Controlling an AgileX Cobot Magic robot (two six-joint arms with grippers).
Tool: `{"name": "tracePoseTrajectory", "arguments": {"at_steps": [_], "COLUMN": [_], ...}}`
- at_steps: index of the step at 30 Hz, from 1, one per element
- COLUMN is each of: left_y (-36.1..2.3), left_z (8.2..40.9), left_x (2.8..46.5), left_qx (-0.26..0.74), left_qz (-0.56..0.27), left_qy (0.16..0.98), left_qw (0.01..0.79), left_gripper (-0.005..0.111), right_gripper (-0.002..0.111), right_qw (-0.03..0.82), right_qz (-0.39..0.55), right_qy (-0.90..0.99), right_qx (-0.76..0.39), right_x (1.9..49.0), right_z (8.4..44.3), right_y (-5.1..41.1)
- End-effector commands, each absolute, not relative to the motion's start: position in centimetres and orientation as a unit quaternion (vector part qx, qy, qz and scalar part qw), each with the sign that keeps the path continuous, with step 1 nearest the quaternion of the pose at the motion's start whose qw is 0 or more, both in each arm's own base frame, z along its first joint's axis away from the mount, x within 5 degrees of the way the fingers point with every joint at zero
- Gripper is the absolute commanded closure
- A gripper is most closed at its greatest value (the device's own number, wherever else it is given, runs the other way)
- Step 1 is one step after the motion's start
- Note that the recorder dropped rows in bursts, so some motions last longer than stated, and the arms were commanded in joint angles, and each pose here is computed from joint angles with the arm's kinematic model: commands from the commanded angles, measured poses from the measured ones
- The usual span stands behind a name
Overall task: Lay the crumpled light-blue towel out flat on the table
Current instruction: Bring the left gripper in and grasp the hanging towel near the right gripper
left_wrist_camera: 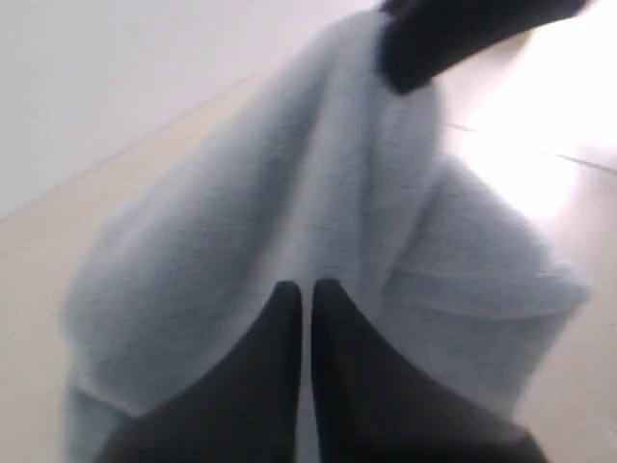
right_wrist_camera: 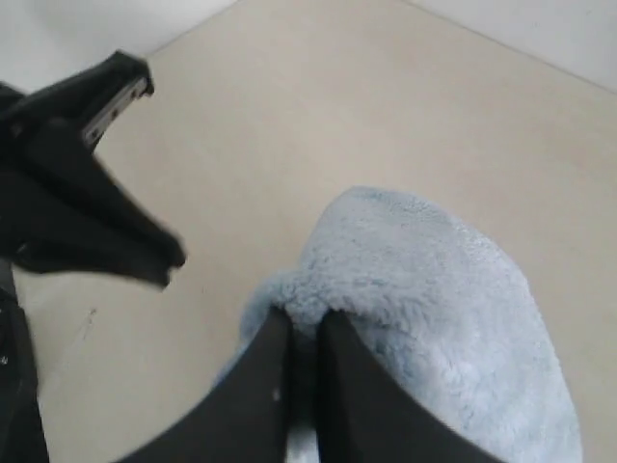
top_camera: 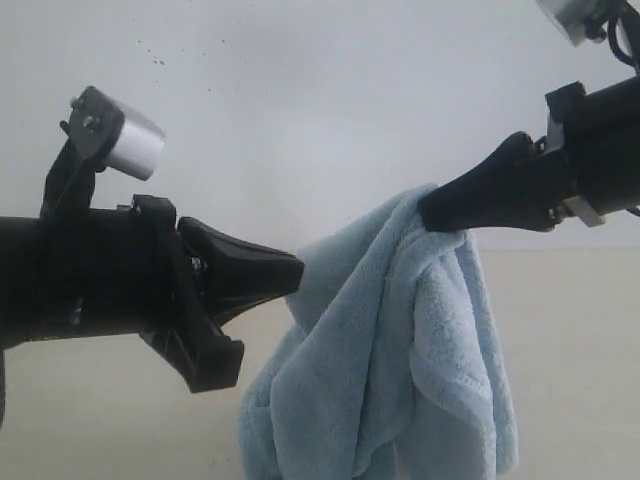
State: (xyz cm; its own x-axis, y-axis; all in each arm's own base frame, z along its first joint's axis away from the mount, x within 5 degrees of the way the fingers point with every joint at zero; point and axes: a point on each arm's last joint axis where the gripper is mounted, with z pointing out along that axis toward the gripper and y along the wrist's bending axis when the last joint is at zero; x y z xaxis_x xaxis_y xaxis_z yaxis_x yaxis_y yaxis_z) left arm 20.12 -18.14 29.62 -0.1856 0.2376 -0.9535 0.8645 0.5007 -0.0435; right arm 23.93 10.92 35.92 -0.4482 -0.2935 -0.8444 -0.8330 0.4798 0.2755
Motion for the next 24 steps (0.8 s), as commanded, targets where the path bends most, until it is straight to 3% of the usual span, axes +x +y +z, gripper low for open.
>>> {"name": "tracePoseTrajectory", "arguments": {"at_steps": [1, 14, 17, 22, 24], "left_y": [-18.8, -19.0, -18.8, -18.7, -18.9], "left_z": [30.2, 30.4, 30.2, 30.0, 29.8], "left_x": [19.0, 18.8, 19.2, 19.6, 19.6], "left_qx": [0.401, 0.4, 0.394, 0.385, 0.387], "left_qz": [-0.375, -0.397, -0.372, -0.363, -0.365], "left_qy": [0.684, 0.674, 0.686, 0.695, 0.696], "left_qw": [0.48, 0.477, 0.486, 0.487, 0.483], "left_gripper": [0.103, 0.102, 0.093, 0.064, 0.06], "right_gripper": [0.103, 0.103, 0.103, 0.103, 0.103], "right_qw": [0.414, 0.416, 0.414, 0.41, 0.409], "right_qz": [0.394, 0.413, 0.415, 0.42, 0.422], "right_qy": [0.751, 0.716, 0.718, 0.722, 0.722], "right_qx": [-0.33, -0.378, -0.375, -0.368, -0.365], "right_x": [24.0, 22.5, 22.5, 22.5, 22.5], "right_z": [37.2, 37.5, 37.5, 37.5, 37.6], "right_y": [11.2, 14.9, 14.9, 14.9, 14.9]}}
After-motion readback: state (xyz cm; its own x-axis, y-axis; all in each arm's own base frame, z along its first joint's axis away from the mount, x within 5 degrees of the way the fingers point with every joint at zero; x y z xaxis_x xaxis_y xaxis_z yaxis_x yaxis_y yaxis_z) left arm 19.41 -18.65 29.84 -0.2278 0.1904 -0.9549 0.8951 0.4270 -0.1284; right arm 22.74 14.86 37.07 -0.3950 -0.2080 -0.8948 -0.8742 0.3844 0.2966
